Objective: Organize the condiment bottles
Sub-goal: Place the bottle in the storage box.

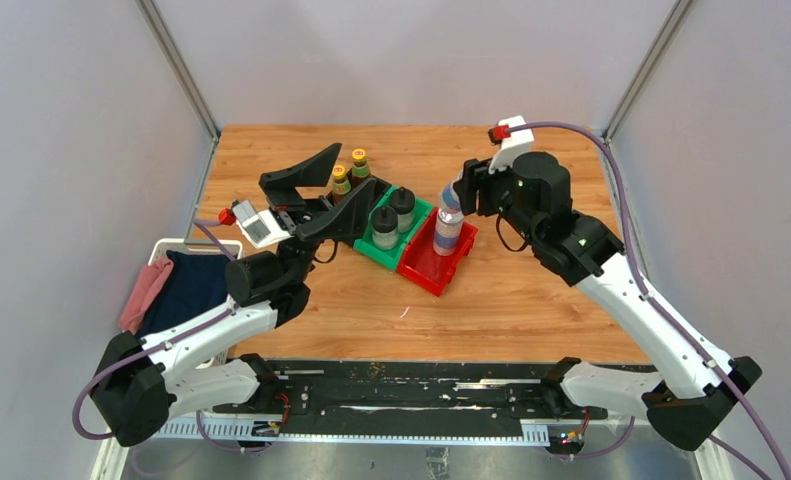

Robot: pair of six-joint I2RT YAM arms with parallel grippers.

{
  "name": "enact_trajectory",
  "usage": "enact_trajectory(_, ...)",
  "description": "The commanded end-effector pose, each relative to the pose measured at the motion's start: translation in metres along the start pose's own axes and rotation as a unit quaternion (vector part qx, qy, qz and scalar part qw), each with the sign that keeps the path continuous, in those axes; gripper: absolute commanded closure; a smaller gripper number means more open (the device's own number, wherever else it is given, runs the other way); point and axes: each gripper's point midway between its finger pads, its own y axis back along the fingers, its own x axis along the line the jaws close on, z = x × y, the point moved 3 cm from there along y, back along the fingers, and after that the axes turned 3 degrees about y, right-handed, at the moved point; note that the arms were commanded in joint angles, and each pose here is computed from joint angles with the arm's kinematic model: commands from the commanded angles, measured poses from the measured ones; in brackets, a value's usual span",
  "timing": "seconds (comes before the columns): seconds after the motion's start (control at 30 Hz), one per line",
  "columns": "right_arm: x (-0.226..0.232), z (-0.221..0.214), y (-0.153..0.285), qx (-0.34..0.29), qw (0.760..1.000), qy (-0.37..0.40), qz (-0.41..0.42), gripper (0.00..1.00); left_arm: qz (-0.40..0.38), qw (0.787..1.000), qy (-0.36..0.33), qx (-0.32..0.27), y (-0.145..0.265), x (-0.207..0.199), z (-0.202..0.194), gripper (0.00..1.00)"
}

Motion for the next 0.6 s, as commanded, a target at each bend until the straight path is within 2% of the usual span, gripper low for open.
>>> enact_trajectory(0.0,0.014,0.015,0.011,-0.028,0.999,0.02,0.019,1.0,-0.003,1.0,-0.007,-0.021,0.0,-0.004,0.011,0.0)
enact_trajectory(0.57,0.059,-0.002,-0.002,0.013,0.995,0.07,0.065,1.0,-0.004,1.0,-0.01,-0.024,0.002,-0.005,0.015,0.0)
